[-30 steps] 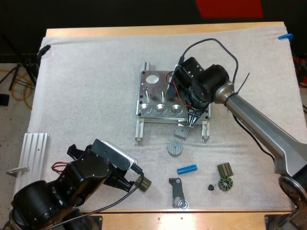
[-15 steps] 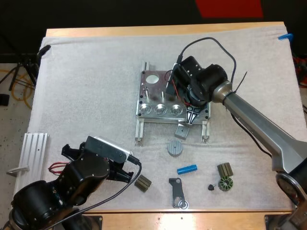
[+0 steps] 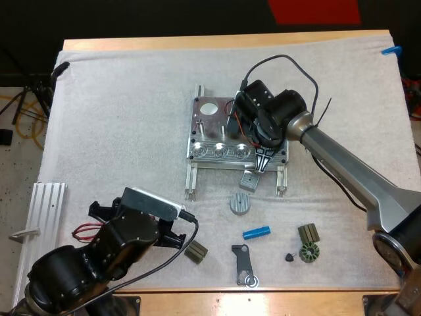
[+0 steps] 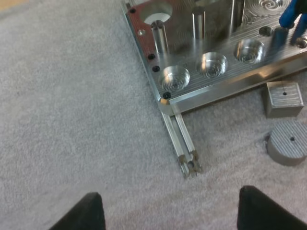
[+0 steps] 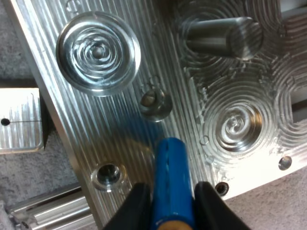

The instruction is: Load cells from right to left

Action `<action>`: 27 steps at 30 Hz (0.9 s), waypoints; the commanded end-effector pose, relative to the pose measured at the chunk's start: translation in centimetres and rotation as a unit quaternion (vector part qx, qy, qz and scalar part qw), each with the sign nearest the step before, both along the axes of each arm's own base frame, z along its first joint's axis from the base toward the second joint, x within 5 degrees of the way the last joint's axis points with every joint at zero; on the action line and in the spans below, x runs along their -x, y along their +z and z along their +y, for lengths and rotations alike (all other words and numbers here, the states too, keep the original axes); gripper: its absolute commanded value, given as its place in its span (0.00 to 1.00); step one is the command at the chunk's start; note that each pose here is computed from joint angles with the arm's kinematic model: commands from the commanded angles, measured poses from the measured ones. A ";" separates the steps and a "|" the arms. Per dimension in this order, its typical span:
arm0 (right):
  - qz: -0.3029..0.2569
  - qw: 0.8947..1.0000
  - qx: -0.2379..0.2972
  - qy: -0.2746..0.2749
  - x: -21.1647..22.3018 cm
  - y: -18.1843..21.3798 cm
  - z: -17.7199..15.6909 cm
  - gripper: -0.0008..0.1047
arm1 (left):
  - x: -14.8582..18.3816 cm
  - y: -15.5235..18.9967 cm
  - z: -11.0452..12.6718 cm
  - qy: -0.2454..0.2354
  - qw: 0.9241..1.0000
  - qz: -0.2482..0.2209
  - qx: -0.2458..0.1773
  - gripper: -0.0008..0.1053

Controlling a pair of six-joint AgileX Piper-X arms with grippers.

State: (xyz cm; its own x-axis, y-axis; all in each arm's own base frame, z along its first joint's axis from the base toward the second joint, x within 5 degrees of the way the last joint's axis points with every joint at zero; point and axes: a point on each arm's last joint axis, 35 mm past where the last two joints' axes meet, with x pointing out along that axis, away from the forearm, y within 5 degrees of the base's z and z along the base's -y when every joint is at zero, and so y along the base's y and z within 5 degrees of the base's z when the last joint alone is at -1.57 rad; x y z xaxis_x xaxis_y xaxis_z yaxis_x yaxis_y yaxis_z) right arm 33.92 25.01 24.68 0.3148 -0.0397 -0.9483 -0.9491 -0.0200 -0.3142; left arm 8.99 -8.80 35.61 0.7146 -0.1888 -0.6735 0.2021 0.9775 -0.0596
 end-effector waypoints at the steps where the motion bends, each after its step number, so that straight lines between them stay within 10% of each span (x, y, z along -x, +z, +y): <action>1: -0.003 1.000 0.003 -0.001 -0.5 0.1 -0.3 0.11 | 0.0 0.2 -0.1 0.004 1.000 -0.007 0.010 0.56; 27: 0.028 1.000 -0.013 -0.004 -0.8 -1.0 -0.5 0.11 | -0.1 0.3 -0.2 0.002 1.000 -0.012 0.013 0.56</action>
State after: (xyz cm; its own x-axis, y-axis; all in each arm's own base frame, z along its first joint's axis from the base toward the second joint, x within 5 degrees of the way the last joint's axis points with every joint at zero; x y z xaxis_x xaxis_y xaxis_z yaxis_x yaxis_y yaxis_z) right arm 34.57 24.52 24.00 0.2722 -0.0280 -0.9618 -0.9622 -0.0043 -0.2722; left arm 9.10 -8.93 35.75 0.7236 -0.2001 -0.6606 0.2024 0.9765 -0.0741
